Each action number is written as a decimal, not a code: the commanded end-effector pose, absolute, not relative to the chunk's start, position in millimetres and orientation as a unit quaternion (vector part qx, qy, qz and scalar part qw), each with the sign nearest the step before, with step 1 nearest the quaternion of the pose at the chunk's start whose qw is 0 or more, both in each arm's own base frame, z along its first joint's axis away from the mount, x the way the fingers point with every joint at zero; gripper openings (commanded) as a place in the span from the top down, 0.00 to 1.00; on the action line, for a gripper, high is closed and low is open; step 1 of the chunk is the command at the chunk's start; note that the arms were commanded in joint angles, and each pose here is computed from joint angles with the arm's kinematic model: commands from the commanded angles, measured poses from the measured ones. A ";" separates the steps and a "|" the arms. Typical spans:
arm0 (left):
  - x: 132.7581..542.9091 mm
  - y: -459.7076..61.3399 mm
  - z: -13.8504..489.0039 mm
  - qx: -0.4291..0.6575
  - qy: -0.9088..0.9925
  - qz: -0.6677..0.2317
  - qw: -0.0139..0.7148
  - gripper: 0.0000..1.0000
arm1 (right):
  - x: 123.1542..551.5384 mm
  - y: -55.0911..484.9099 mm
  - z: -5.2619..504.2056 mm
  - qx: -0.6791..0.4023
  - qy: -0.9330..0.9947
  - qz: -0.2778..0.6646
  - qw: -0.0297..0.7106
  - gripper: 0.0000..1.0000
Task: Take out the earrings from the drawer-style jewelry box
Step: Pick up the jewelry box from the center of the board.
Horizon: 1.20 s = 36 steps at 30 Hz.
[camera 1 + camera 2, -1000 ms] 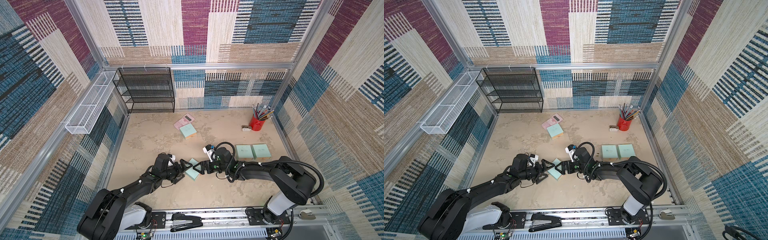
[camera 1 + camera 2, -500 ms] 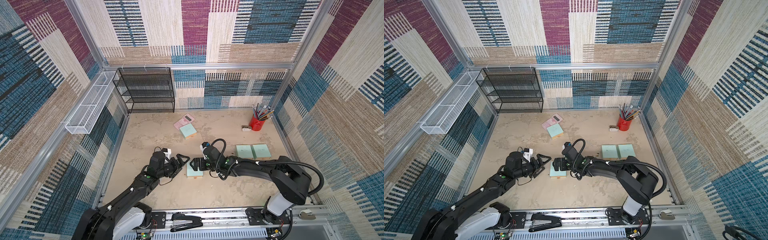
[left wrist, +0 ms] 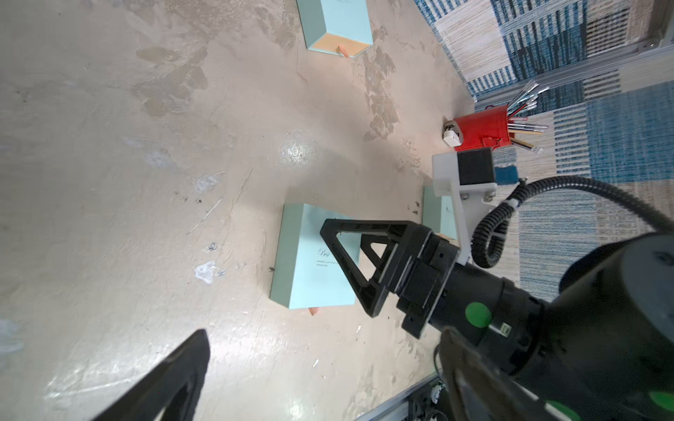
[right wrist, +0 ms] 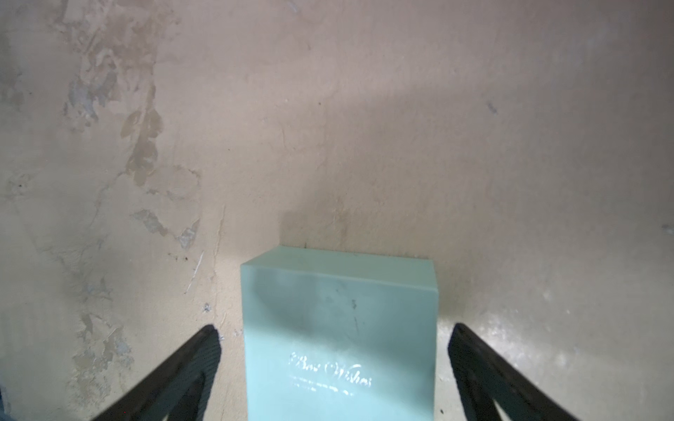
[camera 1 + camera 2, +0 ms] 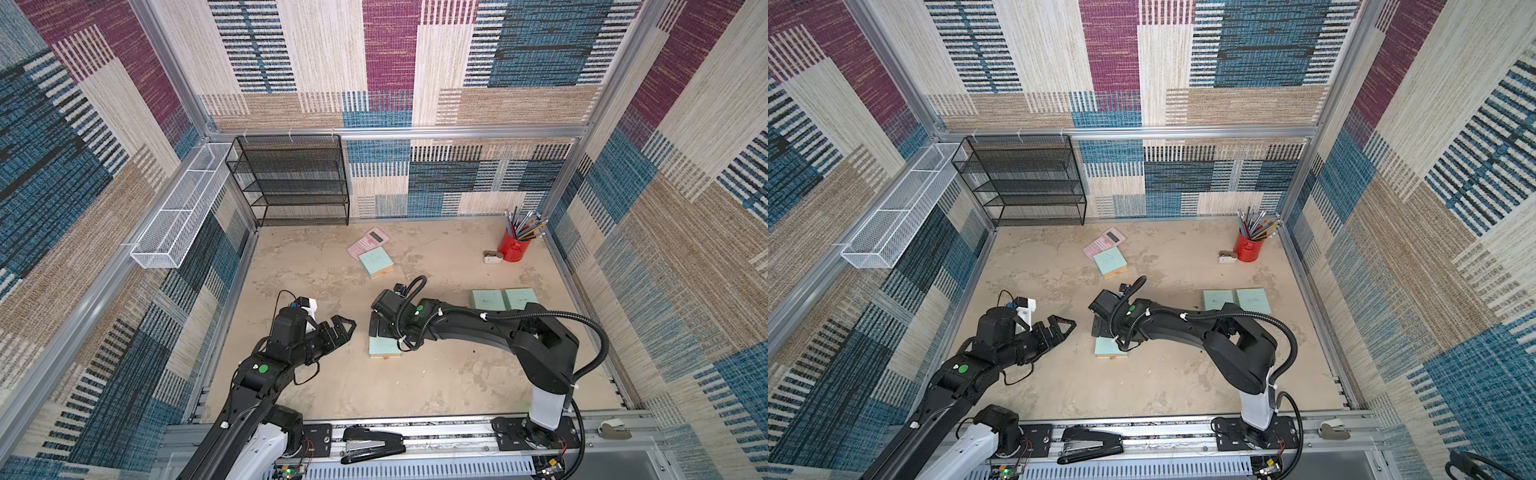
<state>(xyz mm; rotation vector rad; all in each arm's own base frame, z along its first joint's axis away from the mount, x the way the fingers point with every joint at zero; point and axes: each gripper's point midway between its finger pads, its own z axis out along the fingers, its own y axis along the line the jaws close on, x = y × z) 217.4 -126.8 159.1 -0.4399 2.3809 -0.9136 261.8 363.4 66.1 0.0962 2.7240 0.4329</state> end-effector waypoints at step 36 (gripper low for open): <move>214.6 -141.6 136.9 -0.130 0.886 -0.372 0.244 0.01 | 254.2 373.9 63.6 -0.006 0.977 0.054 0.208 0.01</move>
